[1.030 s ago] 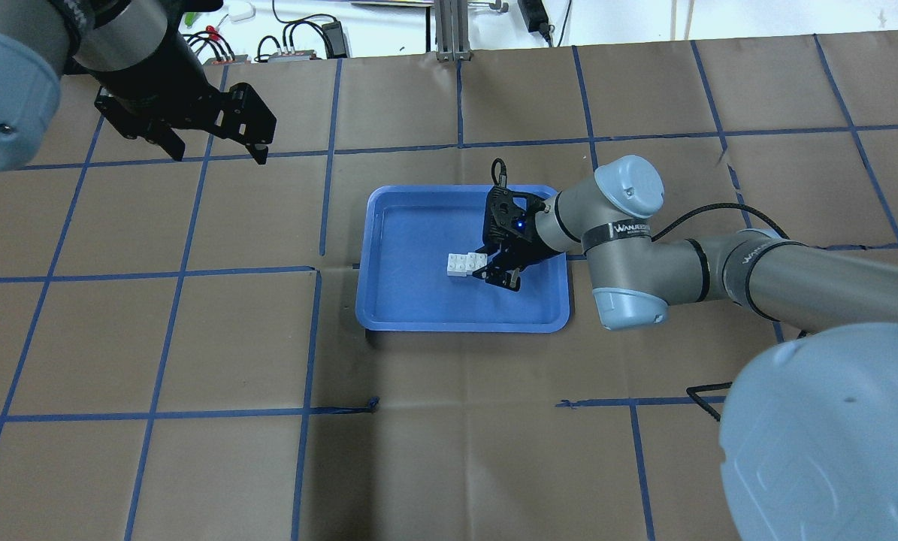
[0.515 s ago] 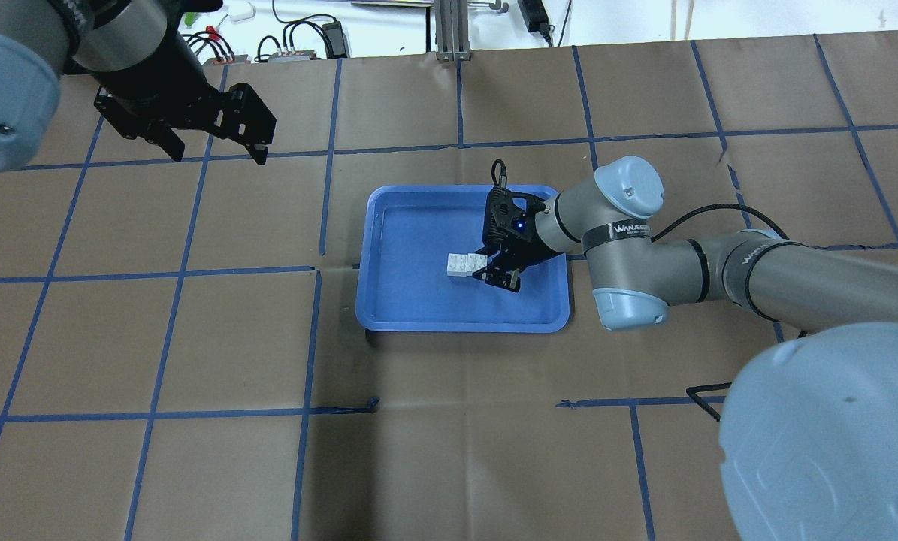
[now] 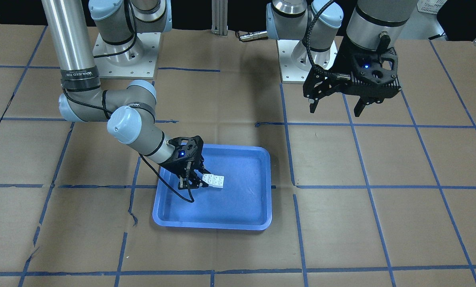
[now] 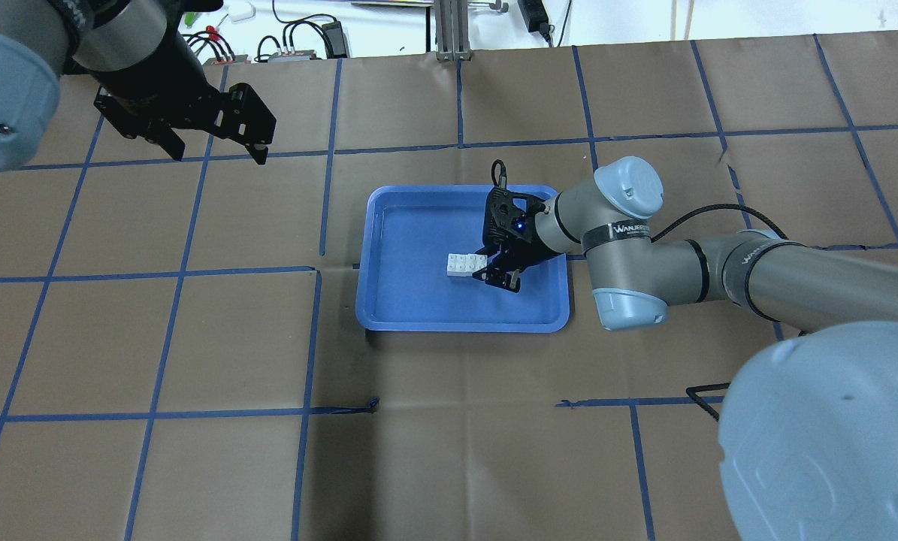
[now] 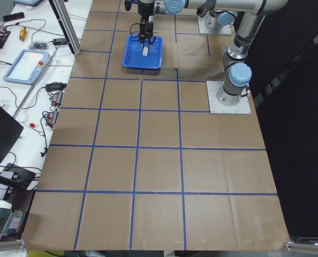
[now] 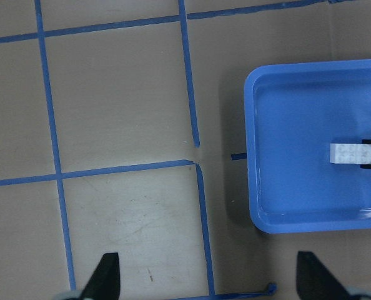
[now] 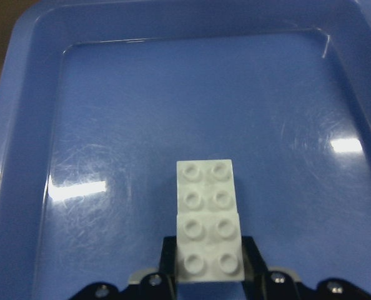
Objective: Assemble white blocks and place on blue tray
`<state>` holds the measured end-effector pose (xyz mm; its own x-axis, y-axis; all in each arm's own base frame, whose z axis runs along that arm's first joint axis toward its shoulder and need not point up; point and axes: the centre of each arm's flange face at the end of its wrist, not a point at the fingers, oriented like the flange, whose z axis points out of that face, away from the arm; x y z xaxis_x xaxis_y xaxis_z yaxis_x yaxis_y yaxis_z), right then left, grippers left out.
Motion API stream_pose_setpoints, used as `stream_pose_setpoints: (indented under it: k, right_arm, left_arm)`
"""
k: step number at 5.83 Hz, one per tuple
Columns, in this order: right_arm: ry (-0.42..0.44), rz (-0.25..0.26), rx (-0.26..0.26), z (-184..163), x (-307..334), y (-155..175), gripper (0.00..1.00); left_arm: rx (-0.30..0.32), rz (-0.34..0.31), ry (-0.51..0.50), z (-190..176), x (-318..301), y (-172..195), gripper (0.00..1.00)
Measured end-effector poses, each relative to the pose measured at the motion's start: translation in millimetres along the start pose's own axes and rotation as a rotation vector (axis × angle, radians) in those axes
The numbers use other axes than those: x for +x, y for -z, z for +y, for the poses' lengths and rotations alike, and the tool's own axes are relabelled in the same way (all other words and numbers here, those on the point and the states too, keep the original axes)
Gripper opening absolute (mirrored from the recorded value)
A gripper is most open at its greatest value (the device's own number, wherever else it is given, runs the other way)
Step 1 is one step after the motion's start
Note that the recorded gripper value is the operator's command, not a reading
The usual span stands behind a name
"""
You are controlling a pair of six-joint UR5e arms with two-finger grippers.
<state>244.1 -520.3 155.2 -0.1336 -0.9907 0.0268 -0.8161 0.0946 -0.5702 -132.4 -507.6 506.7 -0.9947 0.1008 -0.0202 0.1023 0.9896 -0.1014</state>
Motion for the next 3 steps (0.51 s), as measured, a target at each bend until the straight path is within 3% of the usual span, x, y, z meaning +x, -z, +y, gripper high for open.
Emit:
stream_pose_setpoints:
  k: [1, 3]
  right_arm:
    - [-0.001, 0.0, 0.0, 0.2, 0.0, -0.2, 0.5]
    - [-0.003, -0.001, 0.0, 0.2, 0.0, -0.4, 0.55]
  left_arm:
    - [0.0, 0.0, 0.0, 0.0, 0.2, 0.0, 1.0]
    - [0.002, 0.0, 0.003, -0.1, 0.5, 0.4, 1.0]
